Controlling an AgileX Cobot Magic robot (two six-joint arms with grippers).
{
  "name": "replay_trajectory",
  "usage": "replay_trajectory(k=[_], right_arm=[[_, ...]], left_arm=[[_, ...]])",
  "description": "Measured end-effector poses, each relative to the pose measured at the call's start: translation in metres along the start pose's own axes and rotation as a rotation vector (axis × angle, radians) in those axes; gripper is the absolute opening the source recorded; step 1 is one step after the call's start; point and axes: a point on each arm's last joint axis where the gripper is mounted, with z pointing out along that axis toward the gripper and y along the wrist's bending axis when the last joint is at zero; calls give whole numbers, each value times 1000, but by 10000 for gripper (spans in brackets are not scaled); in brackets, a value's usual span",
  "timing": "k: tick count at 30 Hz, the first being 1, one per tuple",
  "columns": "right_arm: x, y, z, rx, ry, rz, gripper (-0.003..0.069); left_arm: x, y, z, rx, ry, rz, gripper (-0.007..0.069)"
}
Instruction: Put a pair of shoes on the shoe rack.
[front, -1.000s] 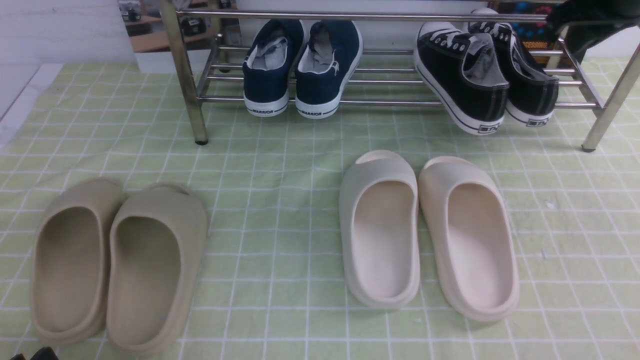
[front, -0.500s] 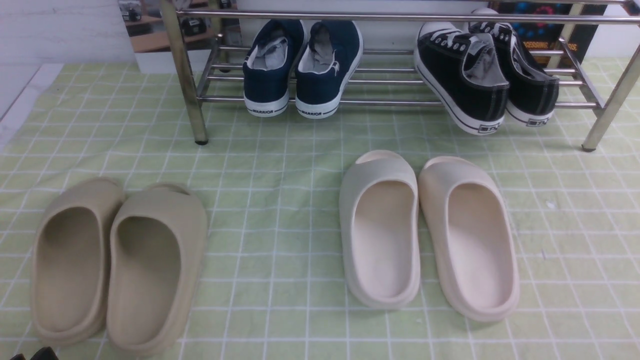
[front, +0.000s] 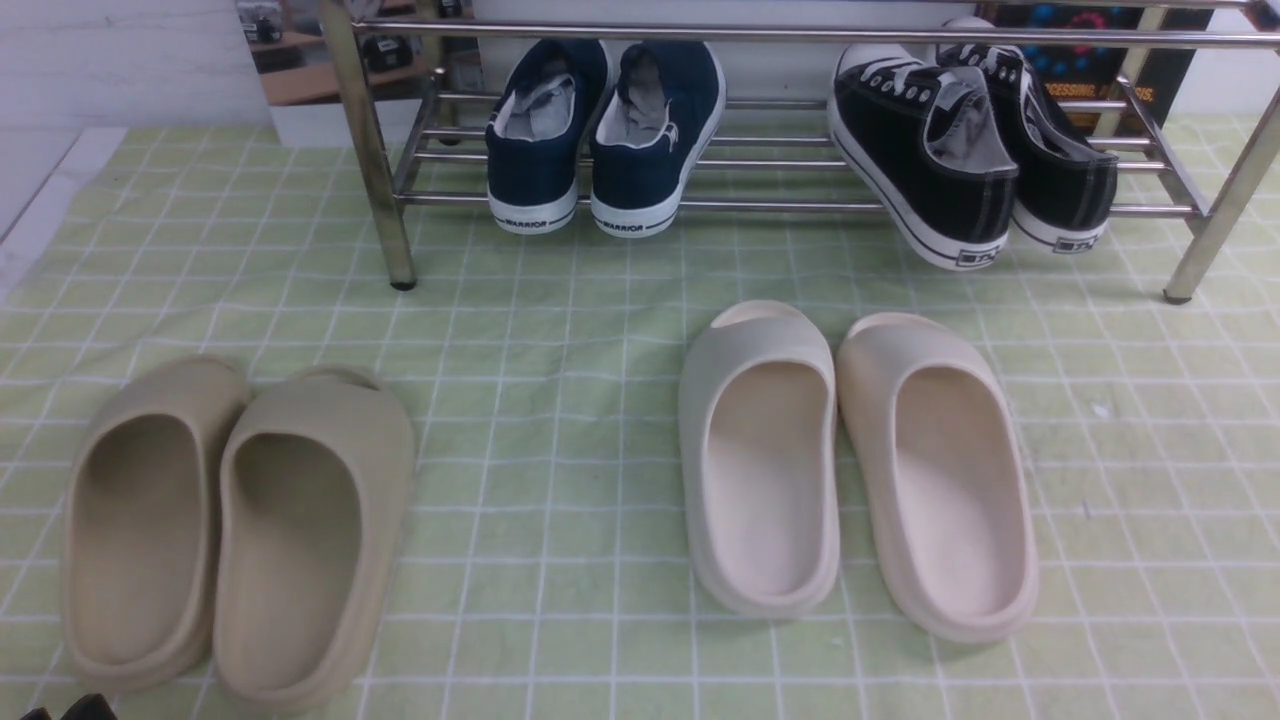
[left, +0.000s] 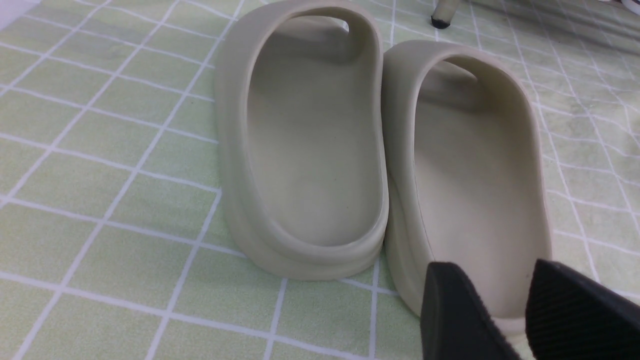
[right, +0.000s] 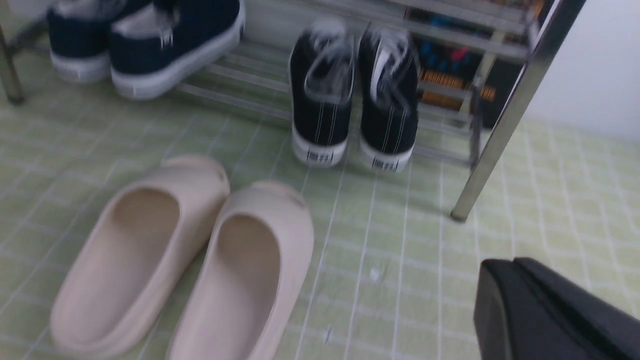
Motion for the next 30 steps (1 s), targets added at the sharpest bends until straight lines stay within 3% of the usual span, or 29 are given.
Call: replay_trajectory(k=[7, 14, 19, 22, 30], right_arm=[[22, 5, -72, 31, -284, -10, 4], [29, 2, -84, 83, -331, -46, 4], [42, 1, -58, 95, -313, -60, 4], [68, 2, -21, 100, -276, -66, 4], [159, 6, 45, 108, -58, 90, 4]], left_arm=[[0, 0, 0, 0, 0, 0, 239], [0, 0, 0, 0, 0, 0, 239], [0, 0, 0, 0, 0, 0, 239], [0, 0, 0, 0, 0, 0, 239], [0, 0, 0, 0, 0, 0, 239]])
